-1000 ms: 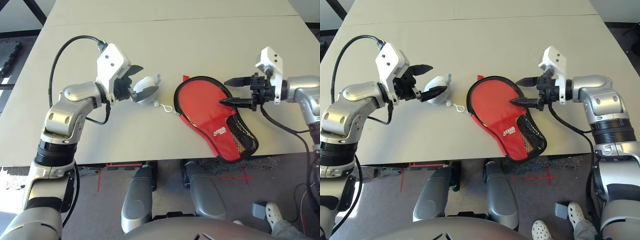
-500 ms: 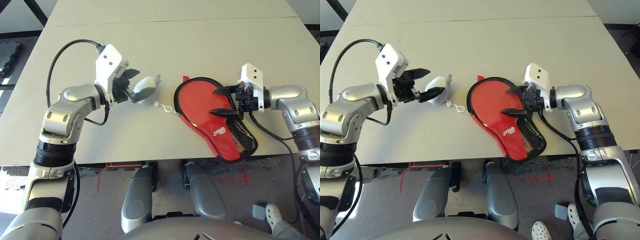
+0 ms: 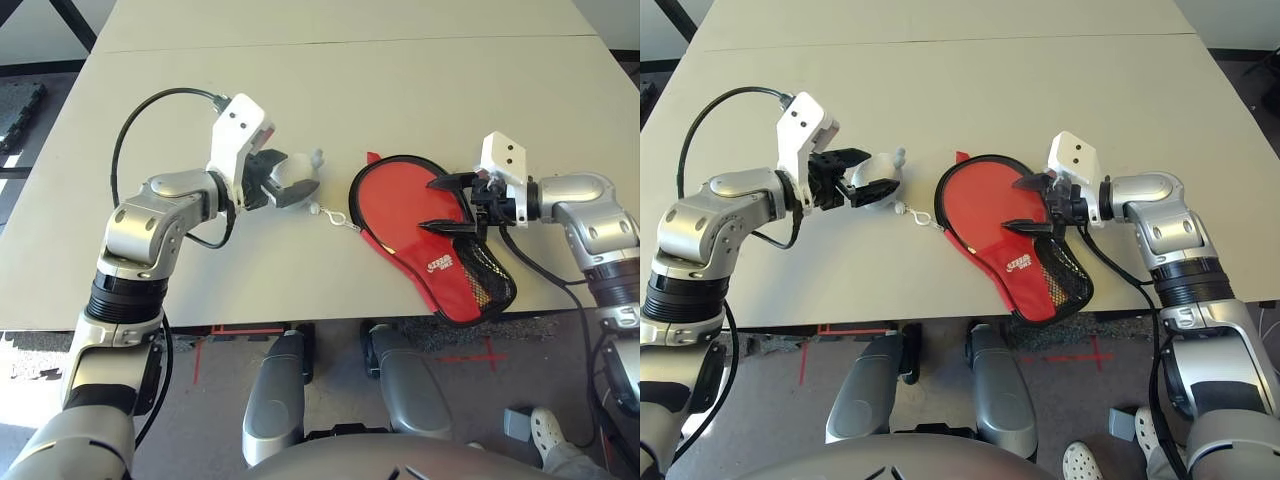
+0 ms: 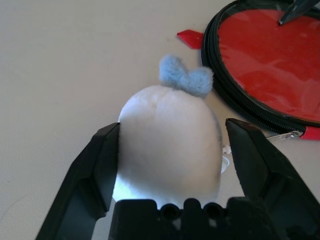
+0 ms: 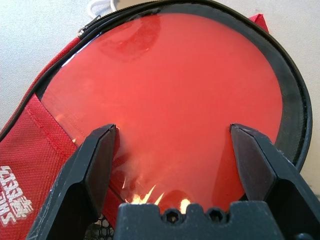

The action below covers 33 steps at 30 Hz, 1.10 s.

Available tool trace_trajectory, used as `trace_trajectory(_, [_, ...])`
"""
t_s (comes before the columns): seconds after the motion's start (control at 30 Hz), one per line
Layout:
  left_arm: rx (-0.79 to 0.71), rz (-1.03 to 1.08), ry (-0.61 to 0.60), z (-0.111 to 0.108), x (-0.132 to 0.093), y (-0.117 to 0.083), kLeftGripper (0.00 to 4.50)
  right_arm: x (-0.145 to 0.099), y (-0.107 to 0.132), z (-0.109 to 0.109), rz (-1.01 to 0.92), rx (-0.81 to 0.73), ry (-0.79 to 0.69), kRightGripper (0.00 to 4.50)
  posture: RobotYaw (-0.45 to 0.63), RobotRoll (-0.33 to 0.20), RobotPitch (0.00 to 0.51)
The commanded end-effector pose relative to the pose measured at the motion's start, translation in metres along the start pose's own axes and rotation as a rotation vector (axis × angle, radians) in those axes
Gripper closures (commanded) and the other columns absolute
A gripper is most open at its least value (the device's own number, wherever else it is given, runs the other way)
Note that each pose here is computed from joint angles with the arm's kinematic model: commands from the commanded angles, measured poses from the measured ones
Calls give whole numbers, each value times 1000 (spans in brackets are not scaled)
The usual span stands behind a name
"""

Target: Store the ping-pong paddle in its case and zip it.

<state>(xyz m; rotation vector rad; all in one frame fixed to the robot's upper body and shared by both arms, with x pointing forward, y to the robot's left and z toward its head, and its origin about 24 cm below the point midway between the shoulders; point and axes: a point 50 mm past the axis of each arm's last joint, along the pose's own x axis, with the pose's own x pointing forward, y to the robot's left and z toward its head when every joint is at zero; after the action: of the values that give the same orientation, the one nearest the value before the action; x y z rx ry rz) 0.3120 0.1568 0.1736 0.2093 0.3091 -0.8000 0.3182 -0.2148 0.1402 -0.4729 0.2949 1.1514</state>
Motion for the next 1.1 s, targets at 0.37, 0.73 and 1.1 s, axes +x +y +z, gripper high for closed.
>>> trace_trajectory(0.37, [126, 101, 86, -3, 10, 13, 4495, 9, 15, -30, 25, 90, 90, 0, 107, 0, 266])
trace_trajectory(0.73, [187, 314, -104, 47, 56, 46, 4495, 13, 21, -36, 18, 118, 111, 0, 81, 0, 275])
trace_trajectory(1.1, [200, 438, -380, 98, 94, 41, 4495, 10, 36, -42, 17, 141, 129, 0, 35, 0, 275])
